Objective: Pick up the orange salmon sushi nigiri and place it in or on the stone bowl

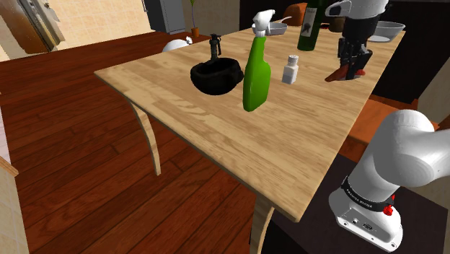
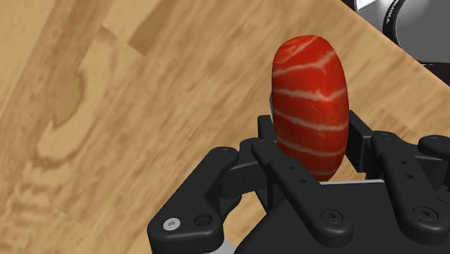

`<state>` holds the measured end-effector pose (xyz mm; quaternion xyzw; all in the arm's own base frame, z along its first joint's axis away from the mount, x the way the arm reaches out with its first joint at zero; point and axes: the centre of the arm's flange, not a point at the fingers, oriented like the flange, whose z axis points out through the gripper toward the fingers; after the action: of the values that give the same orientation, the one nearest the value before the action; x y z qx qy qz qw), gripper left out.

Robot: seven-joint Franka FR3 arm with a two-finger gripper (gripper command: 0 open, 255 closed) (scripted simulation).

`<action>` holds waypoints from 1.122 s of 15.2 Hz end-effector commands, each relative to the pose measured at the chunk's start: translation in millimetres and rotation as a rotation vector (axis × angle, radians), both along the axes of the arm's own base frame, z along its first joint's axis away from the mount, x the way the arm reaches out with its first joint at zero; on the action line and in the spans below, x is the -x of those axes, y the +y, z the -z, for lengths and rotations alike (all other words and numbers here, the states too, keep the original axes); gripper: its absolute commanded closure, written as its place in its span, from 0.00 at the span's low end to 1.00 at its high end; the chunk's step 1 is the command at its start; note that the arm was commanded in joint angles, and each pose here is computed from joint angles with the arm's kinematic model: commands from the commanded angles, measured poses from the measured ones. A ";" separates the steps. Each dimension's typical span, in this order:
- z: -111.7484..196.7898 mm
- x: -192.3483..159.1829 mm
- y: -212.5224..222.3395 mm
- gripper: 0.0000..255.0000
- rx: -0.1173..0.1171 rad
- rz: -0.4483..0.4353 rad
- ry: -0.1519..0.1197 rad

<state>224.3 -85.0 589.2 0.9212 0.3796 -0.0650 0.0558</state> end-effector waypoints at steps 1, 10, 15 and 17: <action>-11.4 -0.5 -0.1 1.00 0.000 0.000 0.000; -58.9 -0.5 -0.1 1.00 0.000 0.000 0.000; -85.3 -0.5 -0.1 1.00 0.000 0.000 0.000; -95.9 -0.5 -0.1 1.00 0.000 0.000 0.000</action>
<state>225.3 -83.7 679.5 0.9212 0.3796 -0.0650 0.0558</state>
